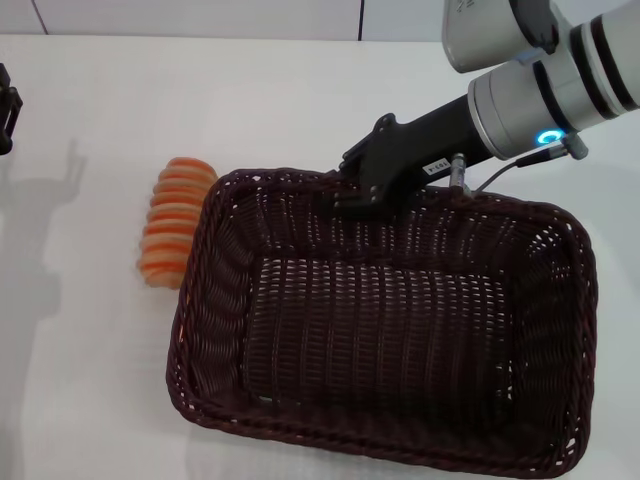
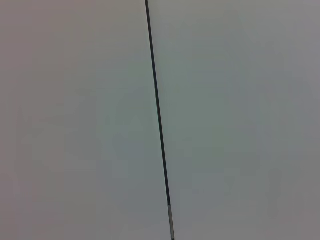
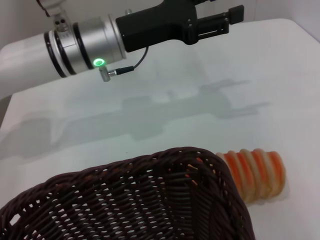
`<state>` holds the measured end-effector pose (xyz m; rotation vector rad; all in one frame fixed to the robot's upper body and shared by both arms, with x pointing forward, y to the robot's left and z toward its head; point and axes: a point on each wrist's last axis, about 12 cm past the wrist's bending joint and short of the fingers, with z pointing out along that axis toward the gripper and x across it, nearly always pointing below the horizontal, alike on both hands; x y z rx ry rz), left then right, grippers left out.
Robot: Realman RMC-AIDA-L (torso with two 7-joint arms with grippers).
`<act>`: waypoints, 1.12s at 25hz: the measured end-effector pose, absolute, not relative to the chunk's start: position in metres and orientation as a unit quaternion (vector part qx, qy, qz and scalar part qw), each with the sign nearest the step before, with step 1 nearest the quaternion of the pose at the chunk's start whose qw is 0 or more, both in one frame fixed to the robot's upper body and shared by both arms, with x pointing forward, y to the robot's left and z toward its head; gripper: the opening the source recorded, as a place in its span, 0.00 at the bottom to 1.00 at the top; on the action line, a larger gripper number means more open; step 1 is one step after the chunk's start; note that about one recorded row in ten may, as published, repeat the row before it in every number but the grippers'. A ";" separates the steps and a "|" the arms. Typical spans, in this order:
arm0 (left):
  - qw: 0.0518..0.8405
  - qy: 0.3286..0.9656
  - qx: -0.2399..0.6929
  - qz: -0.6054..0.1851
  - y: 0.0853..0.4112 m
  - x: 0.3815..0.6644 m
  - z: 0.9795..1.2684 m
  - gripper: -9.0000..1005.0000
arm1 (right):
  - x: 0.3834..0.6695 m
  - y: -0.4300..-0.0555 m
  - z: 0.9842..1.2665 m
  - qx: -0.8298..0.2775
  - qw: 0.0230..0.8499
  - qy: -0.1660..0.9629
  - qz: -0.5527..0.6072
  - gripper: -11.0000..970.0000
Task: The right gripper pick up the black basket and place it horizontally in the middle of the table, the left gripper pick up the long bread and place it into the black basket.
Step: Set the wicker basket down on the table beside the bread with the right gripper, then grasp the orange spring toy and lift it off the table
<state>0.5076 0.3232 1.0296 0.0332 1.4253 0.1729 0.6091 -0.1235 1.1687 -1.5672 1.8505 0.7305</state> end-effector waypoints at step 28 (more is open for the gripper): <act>0.754 0.656 -0.031 0.019 0.324 0.515 1.032 0.78 | 0.603 -0.188 1.209 -0.401 0.640 0.652 0.071 0.77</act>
